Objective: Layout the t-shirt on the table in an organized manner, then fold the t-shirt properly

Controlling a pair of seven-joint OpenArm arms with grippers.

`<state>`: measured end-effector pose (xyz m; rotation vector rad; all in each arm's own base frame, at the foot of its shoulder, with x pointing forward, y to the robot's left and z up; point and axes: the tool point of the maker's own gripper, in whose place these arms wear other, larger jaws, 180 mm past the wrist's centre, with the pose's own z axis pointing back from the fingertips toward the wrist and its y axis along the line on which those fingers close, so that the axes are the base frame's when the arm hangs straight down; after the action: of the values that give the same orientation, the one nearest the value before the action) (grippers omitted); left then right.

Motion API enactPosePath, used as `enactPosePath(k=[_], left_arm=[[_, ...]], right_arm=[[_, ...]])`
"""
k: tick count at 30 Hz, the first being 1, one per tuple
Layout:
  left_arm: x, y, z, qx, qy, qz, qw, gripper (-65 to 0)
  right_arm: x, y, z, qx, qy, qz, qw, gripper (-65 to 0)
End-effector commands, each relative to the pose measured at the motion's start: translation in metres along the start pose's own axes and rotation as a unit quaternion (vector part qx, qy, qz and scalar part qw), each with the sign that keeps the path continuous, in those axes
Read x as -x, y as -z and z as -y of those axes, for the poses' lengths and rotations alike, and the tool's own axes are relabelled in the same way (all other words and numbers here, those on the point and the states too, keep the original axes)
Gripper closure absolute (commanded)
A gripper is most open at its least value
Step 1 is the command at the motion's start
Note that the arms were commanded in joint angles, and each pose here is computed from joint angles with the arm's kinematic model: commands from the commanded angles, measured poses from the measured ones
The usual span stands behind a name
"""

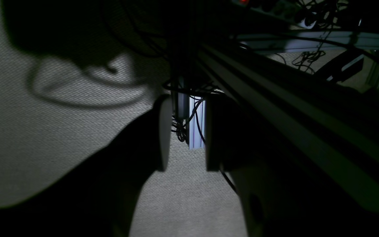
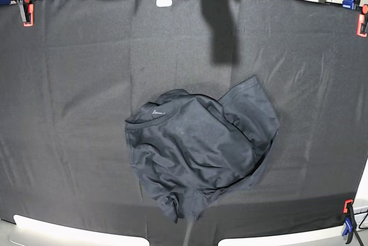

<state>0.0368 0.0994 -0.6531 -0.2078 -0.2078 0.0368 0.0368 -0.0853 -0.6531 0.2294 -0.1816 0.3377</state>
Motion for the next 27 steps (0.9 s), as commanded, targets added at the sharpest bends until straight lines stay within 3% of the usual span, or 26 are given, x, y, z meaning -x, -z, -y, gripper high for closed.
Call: enactPosePath(k=[1, 5, 19, 27], left_arm=[[-0.003, 0.0, 0.001, 0.003, -0.009, 0.008, 1.0, -15.0], [-0.004, -0.001, 0.0, 0.002, -0.036, 0.015, 0.999, -15.0], [-0.003, -0.009, -0.011, -0.012, -0.026, 0.032, 0.999, -15.0], [0.019, -0.036, -0.033, -0.043, -0.019, 0.034, 0.998, -15.0]], right_arm=[[-0.004, 0.0, -0.004, -0.007, 0.003, 0.009, 0.9999, -20.2], [-0.005, 0.001, -0.007, -0.01, 0.003, 0.01, 0.9999, -20.2], [0.002, -0.001, -0.007, -0.009, 0.003, 0.008, 0.9999, -20.2], [0.03, -0.028, -0.013, -0.003, -0.01, 0.034, 0.9994, -20.2]])
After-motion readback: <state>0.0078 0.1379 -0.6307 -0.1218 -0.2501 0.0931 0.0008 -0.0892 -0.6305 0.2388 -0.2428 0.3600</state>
